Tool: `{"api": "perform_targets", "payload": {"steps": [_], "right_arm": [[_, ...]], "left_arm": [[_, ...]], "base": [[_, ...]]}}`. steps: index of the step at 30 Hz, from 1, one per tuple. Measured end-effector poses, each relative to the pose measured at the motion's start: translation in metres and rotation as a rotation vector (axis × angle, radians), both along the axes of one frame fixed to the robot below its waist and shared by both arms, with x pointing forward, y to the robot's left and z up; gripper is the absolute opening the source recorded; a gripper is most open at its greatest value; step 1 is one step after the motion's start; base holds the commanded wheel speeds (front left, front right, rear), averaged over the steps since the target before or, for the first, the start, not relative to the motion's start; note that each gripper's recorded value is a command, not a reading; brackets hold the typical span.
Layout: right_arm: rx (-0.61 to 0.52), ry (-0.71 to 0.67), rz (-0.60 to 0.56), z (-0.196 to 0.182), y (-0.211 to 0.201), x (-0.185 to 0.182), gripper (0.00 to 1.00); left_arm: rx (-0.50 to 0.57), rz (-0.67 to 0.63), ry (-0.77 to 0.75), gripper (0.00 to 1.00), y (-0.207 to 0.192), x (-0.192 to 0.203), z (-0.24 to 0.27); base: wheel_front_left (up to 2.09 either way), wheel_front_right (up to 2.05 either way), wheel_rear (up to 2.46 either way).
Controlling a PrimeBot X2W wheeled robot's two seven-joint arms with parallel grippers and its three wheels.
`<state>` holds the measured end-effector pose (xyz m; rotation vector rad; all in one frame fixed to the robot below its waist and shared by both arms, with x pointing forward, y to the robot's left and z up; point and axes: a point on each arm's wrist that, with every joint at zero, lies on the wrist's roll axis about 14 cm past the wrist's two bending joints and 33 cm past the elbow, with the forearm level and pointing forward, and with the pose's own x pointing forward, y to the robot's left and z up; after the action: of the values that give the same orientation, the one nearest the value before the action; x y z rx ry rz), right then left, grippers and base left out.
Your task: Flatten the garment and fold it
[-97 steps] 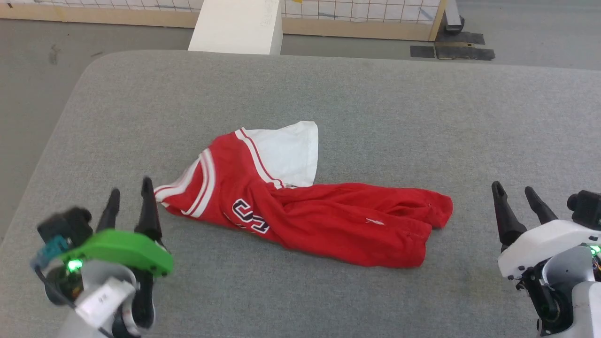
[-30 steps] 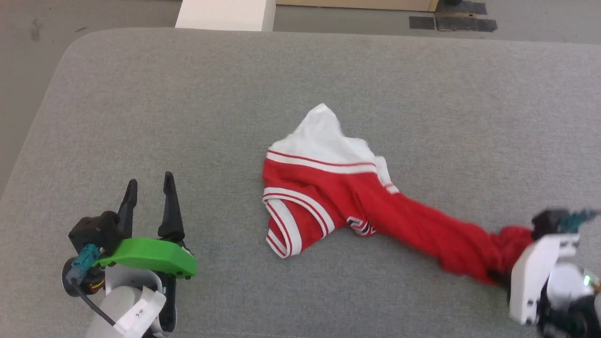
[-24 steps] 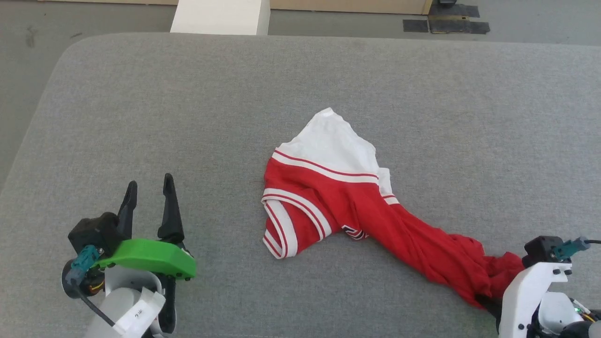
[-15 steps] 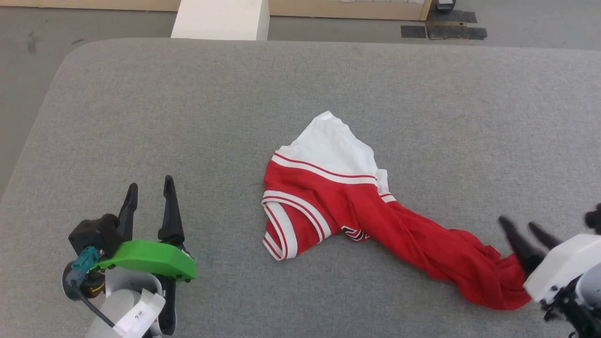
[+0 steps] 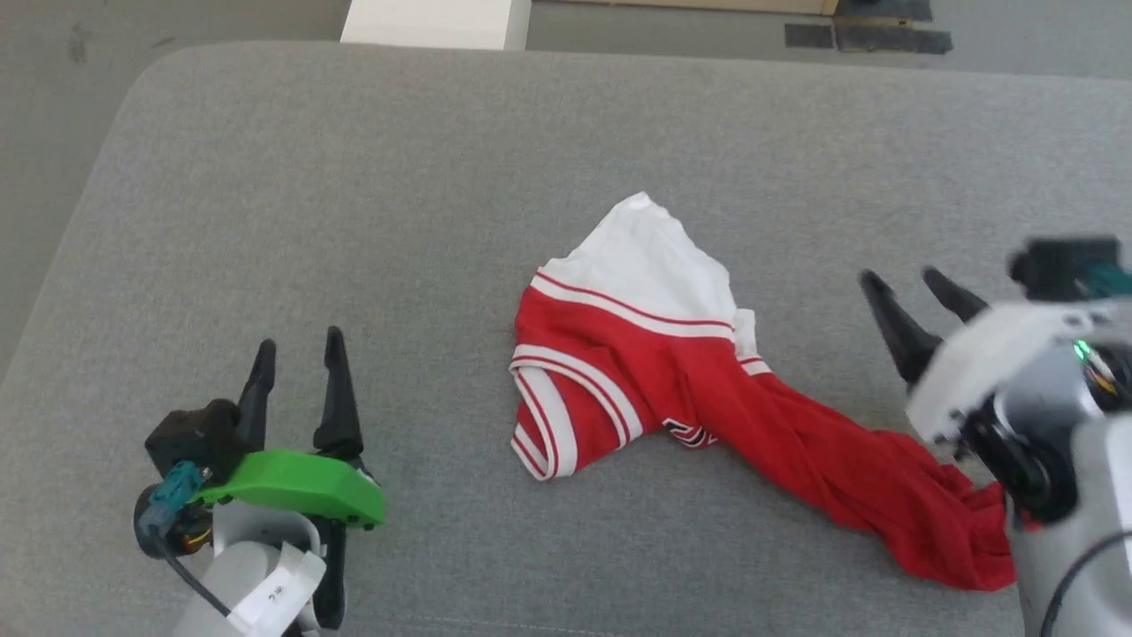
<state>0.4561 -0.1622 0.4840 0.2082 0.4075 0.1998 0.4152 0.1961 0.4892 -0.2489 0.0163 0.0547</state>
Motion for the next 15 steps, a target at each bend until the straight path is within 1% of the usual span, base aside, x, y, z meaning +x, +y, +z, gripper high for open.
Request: {"api": "perform_targets", "payload": {"steps": [5, 7, 11, 15], "right_arm": [[-0.136, 0.077, 0.192, -0.011, 0.045, 0.035, 1.0], [-0.217, 0.137, 0.269, -0.024, 0.061, 0.044, 1.0], [-0.34, 0.258, 0.388, -0.052, 0.084, 0.055, 1.0], [-0.434, 0.371, 0.473, -0.083, 0.098, 0.056, 1.0]], "left_arm": [[-0.018, -0.009, 0.007, 1.0, -0.006, 0.009, -0.005], [-0.019, -0.009, 0.006, 1.0, -0.006, 0.013, -0.007], [-0.02, -0.003, 0.029, 1.0, -0.004, 0.019, -0.018], [-0.017, 0.016, 0.059, 1.0, 0.003, 0.02, -0.031]], "base": [[0.0, 0.0, 0.0], [0.0, 0.0, 0.0], [0.0, 0.0, 0.0], [0.0, 0.0, 0.0]]}}
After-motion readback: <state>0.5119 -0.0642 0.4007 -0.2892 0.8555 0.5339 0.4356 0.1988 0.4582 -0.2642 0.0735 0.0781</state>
